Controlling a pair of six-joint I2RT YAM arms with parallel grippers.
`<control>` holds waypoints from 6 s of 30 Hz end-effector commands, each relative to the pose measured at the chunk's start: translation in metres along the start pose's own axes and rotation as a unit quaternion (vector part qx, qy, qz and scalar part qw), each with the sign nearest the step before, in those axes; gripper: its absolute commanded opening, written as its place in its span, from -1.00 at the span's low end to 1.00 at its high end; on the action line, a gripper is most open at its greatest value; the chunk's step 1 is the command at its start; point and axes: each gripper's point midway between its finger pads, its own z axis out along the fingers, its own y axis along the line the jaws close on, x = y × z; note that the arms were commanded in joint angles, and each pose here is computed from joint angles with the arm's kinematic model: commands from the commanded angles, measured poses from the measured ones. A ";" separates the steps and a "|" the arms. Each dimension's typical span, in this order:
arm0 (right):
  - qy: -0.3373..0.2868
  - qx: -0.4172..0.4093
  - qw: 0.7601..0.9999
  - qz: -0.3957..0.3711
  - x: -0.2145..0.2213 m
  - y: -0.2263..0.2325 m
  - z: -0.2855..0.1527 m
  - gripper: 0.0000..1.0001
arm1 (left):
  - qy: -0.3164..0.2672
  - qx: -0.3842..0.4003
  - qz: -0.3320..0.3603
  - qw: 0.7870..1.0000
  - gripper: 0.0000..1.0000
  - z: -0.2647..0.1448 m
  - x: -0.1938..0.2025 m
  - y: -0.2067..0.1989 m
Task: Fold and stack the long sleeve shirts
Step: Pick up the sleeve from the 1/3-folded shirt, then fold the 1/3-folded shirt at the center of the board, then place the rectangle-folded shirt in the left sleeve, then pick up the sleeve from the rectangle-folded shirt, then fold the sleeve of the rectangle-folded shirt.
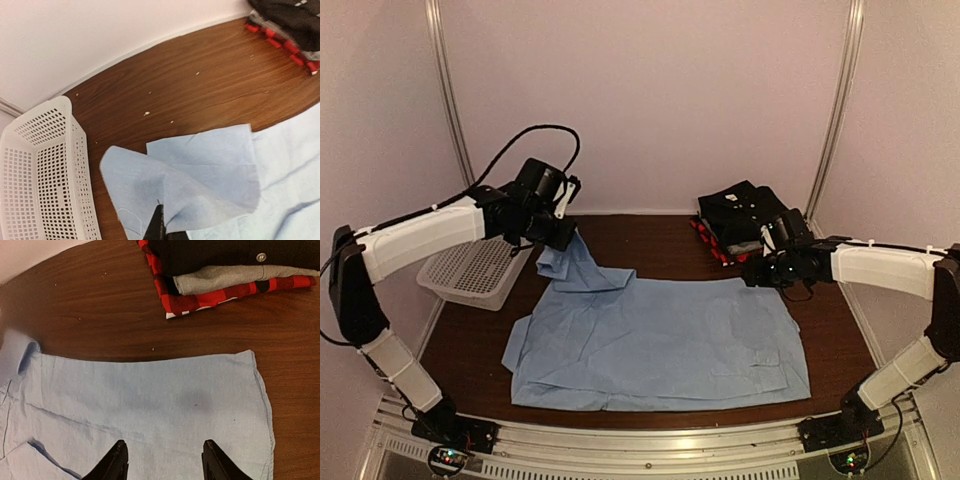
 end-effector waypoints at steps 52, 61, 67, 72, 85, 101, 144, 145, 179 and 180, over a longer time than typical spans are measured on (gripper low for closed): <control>0.088 -0.052 0.994 -0.041 0.054 -0.012 0.014 0.04 | -0.149 0.424 0.089 0.889 -1.00 -0.228 0.068 -0.076; 0.153 -0.031 0.988 -0.009 0.105 -0.029 0.035 -0.01 | -0.126 0.459 0.102 0.874 -1.00 -0.219 0.070 -0.092; 0.137 -0.029 0.990 -0.021 0.094 -0.027 0.029 -0.02 | -0.104 0.485 0.107 0.862 -1.00 -0.211 0.070 -0.109; 0.089 -0.075 0.992 -0.044 0.064 -0.002 0.005 0.00 | -0.075 0.500 0.153 0.849 -1.00 -0.194 0.072 -0.149; 0.079 -0.069 0.994 -0.042 0.074 -0.010 -0.006 0.02 | 0.032 0.431 0.323 0.842 -0.98 -0.081 0.083 -0.284; 0.021 -0.155 0.983 -0.091 0.076 0.047 -0.053 0.07 | -0.121 0.292 0.229 0.921 0.95 -0.080 0.003 -0.223; 0.159 -0.132 0.876 -0.436 0.225 0.213 -0.020 0.09 | -0.044 0.199 -0.032 0.978 0.95 -0.052 0.064 -0.070; 0.160 -0.131 0.876 -0.436 0.225 0.212 -0.020 0.02 | -0.044 0.200 -0.032 0.978 0.95 -0.052 0.064 -0.071; 0.040 -0.016 0.994 -0.096 0.080 0.031 -0.061 -1.00 | -0.039 0.170 -0.028 0.984 0.95 -0.045 0.069 -0.062; 0.038 -0.006 0.995 -0.087 0.081 0.021 -0.060 -1.00 | -0.038 0.171 -0.027 0.984 0.95 -0.044 0.068 -0.063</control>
